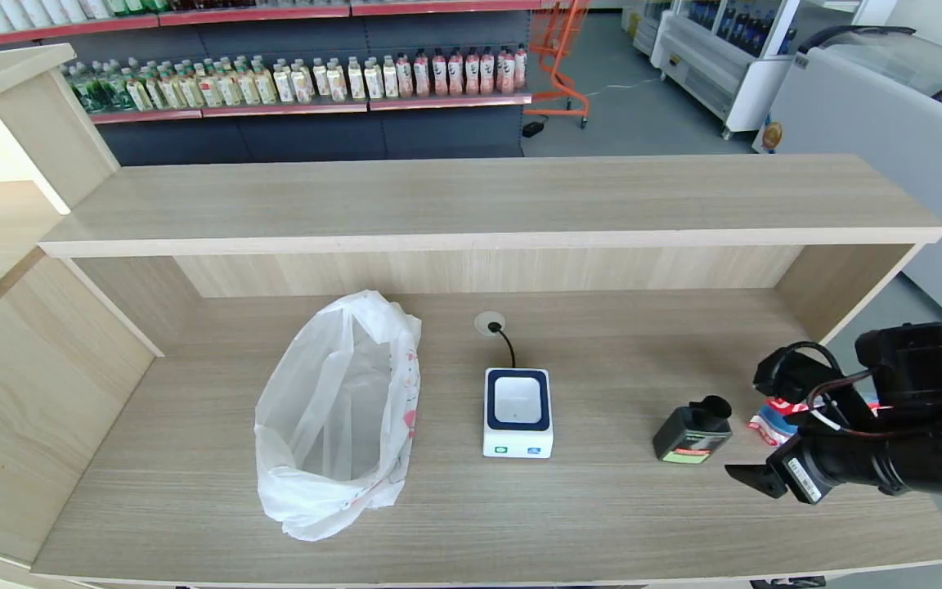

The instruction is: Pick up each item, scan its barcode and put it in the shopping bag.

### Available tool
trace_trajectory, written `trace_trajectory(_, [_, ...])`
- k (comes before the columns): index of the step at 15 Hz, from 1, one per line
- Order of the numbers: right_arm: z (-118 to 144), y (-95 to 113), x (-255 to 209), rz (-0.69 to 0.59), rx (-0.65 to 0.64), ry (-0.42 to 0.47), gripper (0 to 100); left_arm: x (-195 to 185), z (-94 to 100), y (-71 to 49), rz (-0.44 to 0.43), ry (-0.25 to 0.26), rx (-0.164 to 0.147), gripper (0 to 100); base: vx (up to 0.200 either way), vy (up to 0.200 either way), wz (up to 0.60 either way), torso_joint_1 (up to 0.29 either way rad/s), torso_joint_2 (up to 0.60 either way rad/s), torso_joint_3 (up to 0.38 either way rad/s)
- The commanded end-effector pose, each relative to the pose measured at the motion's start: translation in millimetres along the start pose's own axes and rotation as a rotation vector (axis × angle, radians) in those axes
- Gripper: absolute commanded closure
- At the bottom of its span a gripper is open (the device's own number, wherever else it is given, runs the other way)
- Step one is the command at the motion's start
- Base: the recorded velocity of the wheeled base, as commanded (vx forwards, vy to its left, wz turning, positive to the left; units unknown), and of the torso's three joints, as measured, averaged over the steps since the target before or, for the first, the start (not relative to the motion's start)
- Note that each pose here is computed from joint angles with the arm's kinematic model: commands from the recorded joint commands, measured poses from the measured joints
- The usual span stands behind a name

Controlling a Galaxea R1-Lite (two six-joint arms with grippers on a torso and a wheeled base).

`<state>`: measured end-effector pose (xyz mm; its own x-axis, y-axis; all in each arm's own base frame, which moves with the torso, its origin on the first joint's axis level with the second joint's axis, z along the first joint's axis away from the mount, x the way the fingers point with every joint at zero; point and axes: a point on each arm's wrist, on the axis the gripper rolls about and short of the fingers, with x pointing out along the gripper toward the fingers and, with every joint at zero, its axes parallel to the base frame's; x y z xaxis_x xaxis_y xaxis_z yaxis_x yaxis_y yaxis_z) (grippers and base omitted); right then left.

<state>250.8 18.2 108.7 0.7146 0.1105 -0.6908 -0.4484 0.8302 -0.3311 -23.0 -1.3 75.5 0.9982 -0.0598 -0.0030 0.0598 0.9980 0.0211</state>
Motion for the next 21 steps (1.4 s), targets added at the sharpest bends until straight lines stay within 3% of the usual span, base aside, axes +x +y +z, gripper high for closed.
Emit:
trace_trajectory(1, [0,4,21,0.021,-0.012,0.013,0,0,0.0,0.0,0.0,0.002,0.0,0,0.0,0.0,0.0,0.0,0.0,0.0])
trace_trajectory(12, [32,30,69,0.063,-0.108,-0.109,0,0,0.0,0.0,0.0,0.002,0.0,0,0.0,0.0,0.0,0.0,0.0,0.0])
trace_trajectory(16, [30,37,80,0.067,-0.119,-0.08,0,0,0.0,0.0,0.0,0.0,0.0,0,0.0,0.0,0.0,0.0,0.0,0.0])
trace_trajectory(20, [36,35,92,0.052,-0.117,-0.107,0,0,0.0,0.0,0.0,0.0,0.0,0,0.0,0.0,0.0,0.0,0.0,0.0])
trace_trajectory(21, [37,35,93,0.053,-0.119,-0.111,100,0,0.0,0.0,0.0,0.0,0.0,0,0.0,0.0,0.0,0.0,0.0,0.0])
